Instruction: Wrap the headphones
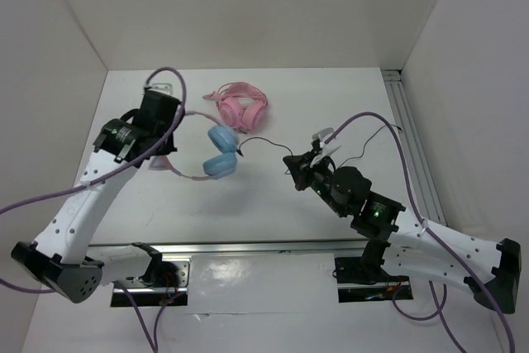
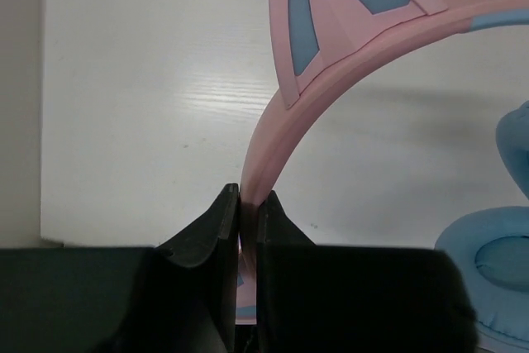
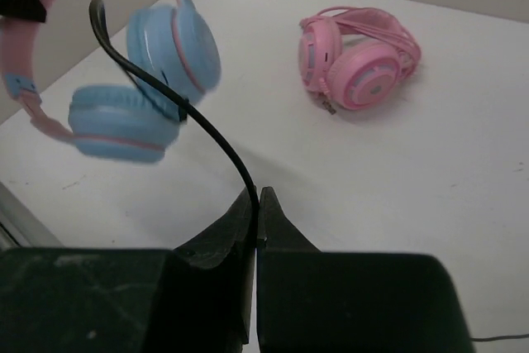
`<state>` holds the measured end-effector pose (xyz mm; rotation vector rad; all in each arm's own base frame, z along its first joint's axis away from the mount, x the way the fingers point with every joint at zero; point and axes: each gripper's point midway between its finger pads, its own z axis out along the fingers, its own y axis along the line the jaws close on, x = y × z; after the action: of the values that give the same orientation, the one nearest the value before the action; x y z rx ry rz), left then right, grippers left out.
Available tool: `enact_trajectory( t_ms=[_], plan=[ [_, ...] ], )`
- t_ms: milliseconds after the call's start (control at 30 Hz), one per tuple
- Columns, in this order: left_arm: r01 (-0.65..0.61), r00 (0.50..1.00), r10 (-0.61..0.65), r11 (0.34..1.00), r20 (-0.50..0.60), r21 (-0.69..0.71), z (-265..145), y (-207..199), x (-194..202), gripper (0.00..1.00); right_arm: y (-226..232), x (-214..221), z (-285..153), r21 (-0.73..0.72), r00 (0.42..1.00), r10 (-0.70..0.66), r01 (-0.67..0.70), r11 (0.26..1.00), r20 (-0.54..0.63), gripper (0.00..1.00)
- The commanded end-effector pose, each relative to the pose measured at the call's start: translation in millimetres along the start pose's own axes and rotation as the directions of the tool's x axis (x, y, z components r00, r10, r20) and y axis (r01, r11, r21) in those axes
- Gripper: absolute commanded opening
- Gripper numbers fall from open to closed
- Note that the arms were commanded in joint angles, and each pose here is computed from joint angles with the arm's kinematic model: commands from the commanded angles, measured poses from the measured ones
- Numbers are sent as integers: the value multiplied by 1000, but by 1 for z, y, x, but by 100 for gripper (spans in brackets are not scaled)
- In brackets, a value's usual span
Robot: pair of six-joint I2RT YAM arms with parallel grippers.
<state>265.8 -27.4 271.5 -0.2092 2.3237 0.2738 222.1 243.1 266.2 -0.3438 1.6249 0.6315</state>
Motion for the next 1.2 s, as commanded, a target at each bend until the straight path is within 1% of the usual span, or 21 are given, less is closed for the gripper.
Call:
enact_trajectory(
  t_ms=[0,33,67,100,133,167,200,233,267,300,400,600,667,800,833,867,967,1000,1067,1100,1167],
  plan=[
    [-166,985,141,916,95,365,-14,-83,-13,0,-20,-22,-16,138,993,-116,118,983,-22,0],
    [-242,970,221,857,99,456,-16,-105,-3,0,-22,-24,-17,148,991,-128,131,980,-29,0],
    [-288,953,284,733,108,617,-37,-141,14,0,-24,-21,-20,150,989,-139,146,978,-52,0],
    [-320,938,325,670,123,670,-47,-157,21,0,-26,-24,-21,162,987,-149,156,974,-54,0],
    [-369,911,387,617,140,696,-52,-167,33,0,-28,-25,-21,177,987,-150,157,972,-52,0],
    [-402,890,432,589,148,701,-54,-178,40,0,-28,-27,-22,177,987,-150,157,972,-54,0],
    [-452,854,486,517,185,727,-70,-193,55,0,-30,-27,-22,187,987,-150,158,970,-53,0],
    [-487,826,527,485,201,727,-74,-197,64,0,-27,-27,-22,178,987,-151,159,971,-53,0],
    [-501,812,541,456,218,736,-82,-202,71,0,-30,-26,-23,191,986,-156,164,968,-60,0],
    [-527,780,574,387,250,756,-95,-208,84,0,-32,-26,-23,200,986,-156,164,966,-59,0],
    [-561,739,600,298,306,772,-114,-211,101,0,-37,-30,-25,235,986,-157,165,958,-55,0],
    [-573,766,519,282,380,770,-141,-194,83,0,-38,-16,-16,247,982,-171,187,951,-84,0],
    [-568,772,498,260,395,781,-150,-192,80,0,-33,-11,-12,225,980,-175,192,955,-96,0],
    [-578,781,458,276,424,768,-158,-188,67,0,-27,-4,-6,198,981,-166,183,963,-99,0],
    [-570,787,428,230,444,789,-171,-187,67,0,-24,-3,-4,187,983,-159,173,967,-86,0],
    [-570,793,392,206,467,795,-180,-189,62,0,-19,2,-2,147,982,-168,180,973,-91,0],
    [-566,815,275,192,509,802,-205,-183,42,0,-2,7,4,24,982,-176,178,984,-76,0],
    [-548,832,239,205,501,811,-210,-182,37,0,15,13,4,-92,979,-193,186,978,-73,1],
    [-535,845,162,226,510,814,-219,-183,20,0,26,11,8,-163,985,-169,163,973,-23,6],
    [-508,861,120,253,494,823,-223,-179,12,0,34,13,12,-215,986,-165,157,964,-19,8],
    [-473,874,64,347,482,810,-216,-174,-4,0,45,16,17,-286,988,-155,150,946,5,9]
  ],
)
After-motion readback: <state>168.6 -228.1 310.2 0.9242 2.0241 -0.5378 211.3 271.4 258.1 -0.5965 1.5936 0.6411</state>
